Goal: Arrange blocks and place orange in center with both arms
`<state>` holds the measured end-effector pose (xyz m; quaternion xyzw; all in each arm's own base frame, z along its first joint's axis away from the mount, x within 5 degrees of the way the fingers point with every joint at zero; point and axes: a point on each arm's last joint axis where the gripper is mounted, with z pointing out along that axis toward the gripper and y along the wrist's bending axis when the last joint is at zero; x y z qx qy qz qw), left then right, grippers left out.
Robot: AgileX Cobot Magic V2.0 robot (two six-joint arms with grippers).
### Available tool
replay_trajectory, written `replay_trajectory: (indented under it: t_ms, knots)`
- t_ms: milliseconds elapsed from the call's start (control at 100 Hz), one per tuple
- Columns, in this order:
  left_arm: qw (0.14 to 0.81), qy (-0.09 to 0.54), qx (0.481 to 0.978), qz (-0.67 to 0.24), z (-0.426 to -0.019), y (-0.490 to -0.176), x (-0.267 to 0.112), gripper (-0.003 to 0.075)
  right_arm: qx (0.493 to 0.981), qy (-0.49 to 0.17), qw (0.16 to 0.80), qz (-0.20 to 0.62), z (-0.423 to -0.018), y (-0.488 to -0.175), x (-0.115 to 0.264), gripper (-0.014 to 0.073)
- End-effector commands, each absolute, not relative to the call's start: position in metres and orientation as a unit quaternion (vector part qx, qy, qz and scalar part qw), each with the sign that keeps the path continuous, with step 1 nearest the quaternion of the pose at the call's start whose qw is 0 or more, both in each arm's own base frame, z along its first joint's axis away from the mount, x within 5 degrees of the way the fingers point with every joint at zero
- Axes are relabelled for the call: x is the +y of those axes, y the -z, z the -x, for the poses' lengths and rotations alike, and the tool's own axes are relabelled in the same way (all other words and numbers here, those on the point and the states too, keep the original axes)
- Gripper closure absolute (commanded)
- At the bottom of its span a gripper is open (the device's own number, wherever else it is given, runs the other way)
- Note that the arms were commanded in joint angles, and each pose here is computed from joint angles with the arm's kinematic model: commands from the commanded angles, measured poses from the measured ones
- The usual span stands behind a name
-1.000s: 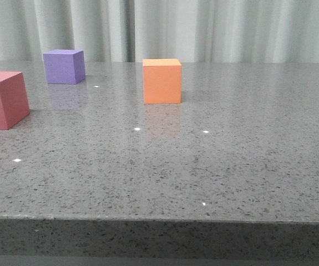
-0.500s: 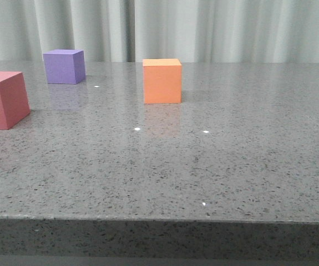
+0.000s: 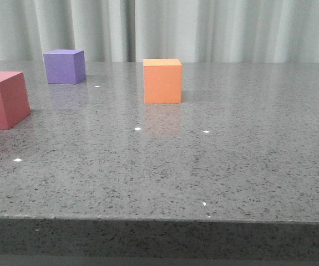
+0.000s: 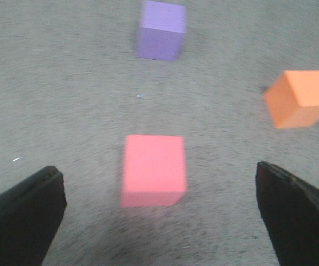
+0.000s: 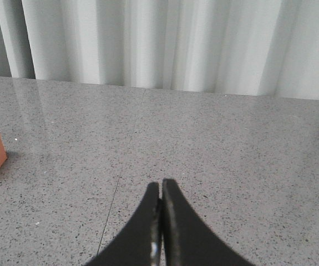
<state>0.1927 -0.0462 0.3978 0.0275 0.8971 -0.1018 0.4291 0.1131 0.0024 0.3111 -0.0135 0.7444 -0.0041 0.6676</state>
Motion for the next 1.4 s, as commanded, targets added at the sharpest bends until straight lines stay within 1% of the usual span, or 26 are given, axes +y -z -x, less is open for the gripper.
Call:
replay_trajectory:
  t_ms: [0,110,220,400,440,530,700,780,920,1070,1390]
  knots:
    - [0.461,0.148,0.873,-0.054,-0.21,-0.418,-0.073,0.0062,0.709,0.006,0.704,0.028,-0.112,-0.327,0.004,0.0663]
    - [0.45,0.158,0.875,-0.087,-0.233,-0.42,-0.109,0.0062,0.709,0.006,0.704,0.028,-0.112,-0.327,0.004,0.0663]
    - [0.449,0.15,0.873,-0.118,-0.252,-0.422,-0.146,0.0062,0.709,0.006,0.704,0.028,-0.112,-0.327,0.004,0.0663]
    - [0.44,0.142,0.873,-0.154,-0.278,-0.415,-0.205,0.0062,0.709,0.006,0.704,0.028,-0.112,-0.327,0.004,0.0663]
    - [0.434,0.138,0.876,-0.157,-0.285,-0.41,-0.218,0.0062,0.709,0.006,0.704,0.028,-0.112,-0.327,0.004,0.0663]
    - [0.431,0.127,0.88,-0.154,-0.297,-0.403,-0.238,0.0062,0.709,0.006,0.704,0.028,-0.112,-0.327,0.004,0.0663]
    - [0.435,0.076,0.885,-0.148,-0.318,-0.387,-0.269,0.0062,0.709,0.006,0.704,0.028,-0.112,-0.327,0.004,0.0663]
    - [0.433,0.065,0.887,-0.15,-0.325,-0.379,-0.284,0.0062,0.709,0.006,0.704,0.028,-0.112,-0.327,0.004,0.0663]
    - [0.425,0.062,0.892,-0.142,-0.337,-0.368,-0.296,0.0062,0.709,0.006,0.704,0.028,-0.112,-0.327,0.004,0.0663]
    - [0.419,0.054,0.898,-0.124,-0.343,-0.358,-0.3,0.0062,0.709,0.006,0.704,0.028,-0.112,-0.327,0.004,0.0663]
    - [0.43,0.053,0.896,-0.097,-0.346,-0.358,-0.299,0.0062,0.709,0.006,0.704,0.028,-0.112,-0.327,0.004,0.0663]
